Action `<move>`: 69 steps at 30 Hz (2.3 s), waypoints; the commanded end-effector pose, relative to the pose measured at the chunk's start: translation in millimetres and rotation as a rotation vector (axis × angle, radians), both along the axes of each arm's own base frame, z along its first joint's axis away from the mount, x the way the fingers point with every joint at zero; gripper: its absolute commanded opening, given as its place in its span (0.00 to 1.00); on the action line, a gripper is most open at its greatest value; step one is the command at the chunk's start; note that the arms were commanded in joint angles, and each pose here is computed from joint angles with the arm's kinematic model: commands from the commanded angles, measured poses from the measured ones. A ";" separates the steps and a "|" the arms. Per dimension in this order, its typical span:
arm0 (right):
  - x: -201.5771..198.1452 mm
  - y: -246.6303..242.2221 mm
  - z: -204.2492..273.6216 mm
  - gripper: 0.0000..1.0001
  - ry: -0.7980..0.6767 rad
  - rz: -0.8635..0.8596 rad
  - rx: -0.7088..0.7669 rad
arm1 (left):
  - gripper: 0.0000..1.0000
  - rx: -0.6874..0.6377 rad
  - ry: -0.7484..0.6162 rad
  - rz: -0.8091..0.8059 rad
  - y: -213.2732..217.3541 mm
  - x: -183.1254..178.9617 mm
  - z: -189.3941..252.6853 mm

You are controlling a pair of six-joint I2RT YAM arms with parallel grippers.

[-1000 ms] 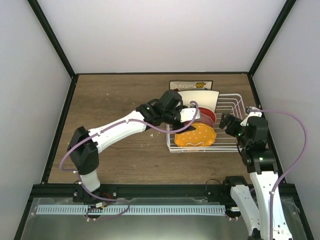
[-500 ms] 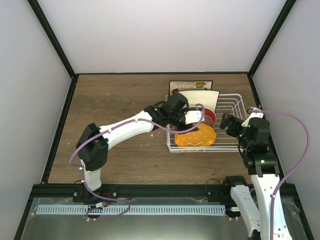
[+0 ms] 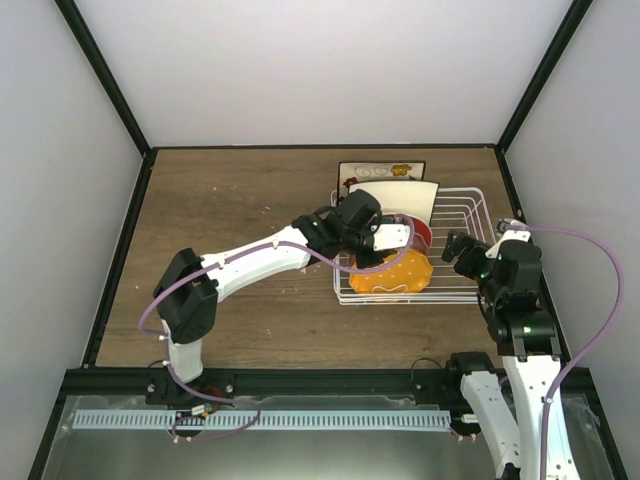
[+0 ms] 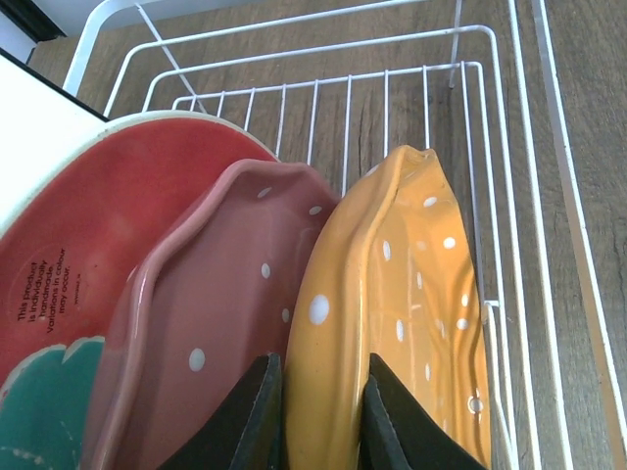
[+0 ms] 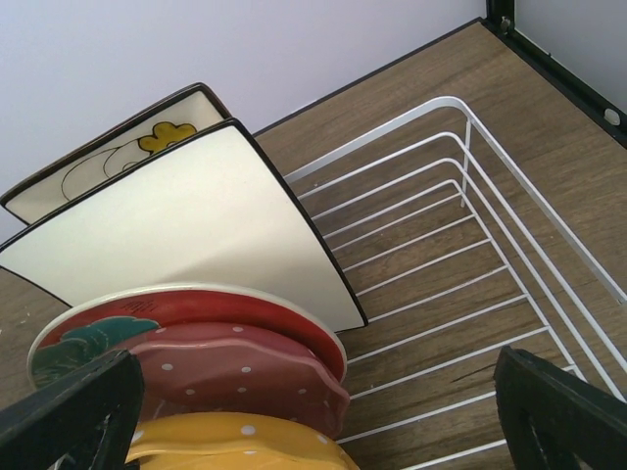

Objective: Unload the plates from the dish rack

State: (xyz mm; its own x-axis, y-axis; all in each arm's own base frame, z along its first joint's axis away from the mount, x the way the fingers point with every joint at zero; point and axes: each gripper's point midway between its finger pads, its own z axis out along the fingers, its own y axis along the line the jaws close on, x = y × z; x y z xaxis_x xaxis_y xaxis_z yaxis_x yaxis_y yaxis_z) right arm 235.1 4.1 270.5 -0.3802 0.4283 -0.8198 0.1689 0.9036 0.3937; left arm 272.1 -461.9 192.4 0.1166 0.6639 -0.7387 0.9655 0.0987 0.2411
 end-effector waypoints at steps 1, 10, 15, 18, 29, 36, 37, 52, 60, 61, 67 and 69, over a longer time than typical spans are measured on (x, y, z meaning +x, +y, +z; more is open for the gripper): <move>-6.0 -6.9 16.6 1.00 -0.042 -0.041 0.003 | 0.04 0.027 0.054 -0.011 -0.6 -18.6 -13.6; -9.8 -12.6 16.6 1.00 -0.048 -0.079 0.008 | 0.04 -0.056 -0.048 0.049 -2.0 -7.1 42.8; -10.6 -16.3 18.0 1.00 -0.059 -0.104 0.011 | 0.04 -0.132 -0.136 0.092 5.6 -0.8 91.6; -11.2 -17.9 16.2 1.00 -0.059 -0.116 0.016 | 0.04 -0.169 -0.170 0.107 11.0 -1.0 112.6; -13.9 -18.8 9.9 1.00 -0.062 -0.140 0.062 | 0.04 -0.308 -0.265 0.149 29.7 -5.8 186.1; -16.3 -19.4 8.0 1.00 -0.068 -0.151 0.080 | 0.04 -0.440 -0.315 0.265 62.2 2.1 240.5; -16.3 -19.1 7.4 1.00 -0.068 -0.150 0.083 | 0.04 -0.466 -0.318 0.291 69.2 5.0 248.6; -15.4 -15.6 -3.2 1.00 -0.050 -0.139 0.105 | 0.04 -0.862 -0.319 0.853 256.0 91.0 361.7; -3.7 -5.8 -4.5 1.00 -0.042 -0.081 0.111 | 0.04 -0.841 -0.019 1.284 394.4 170.8 261.2; -1.4 -3.7 -4.9 1.00 -0.036 -0.070 0.113 | 0.04 -0.843 0.034 1.326 407.2 177.2 244.9; 7.5 1.9 -3.3 1.00 -0.026 -0.038 0.117 | 0.04 -0.844 0.344 1.429 436.5 205.5 143.0; 8.6 2.0 0.1 1.00 -0.034 -0.034 0.111 | 0.04 -0.837 0.452 1.427 430.0 210.9 111.1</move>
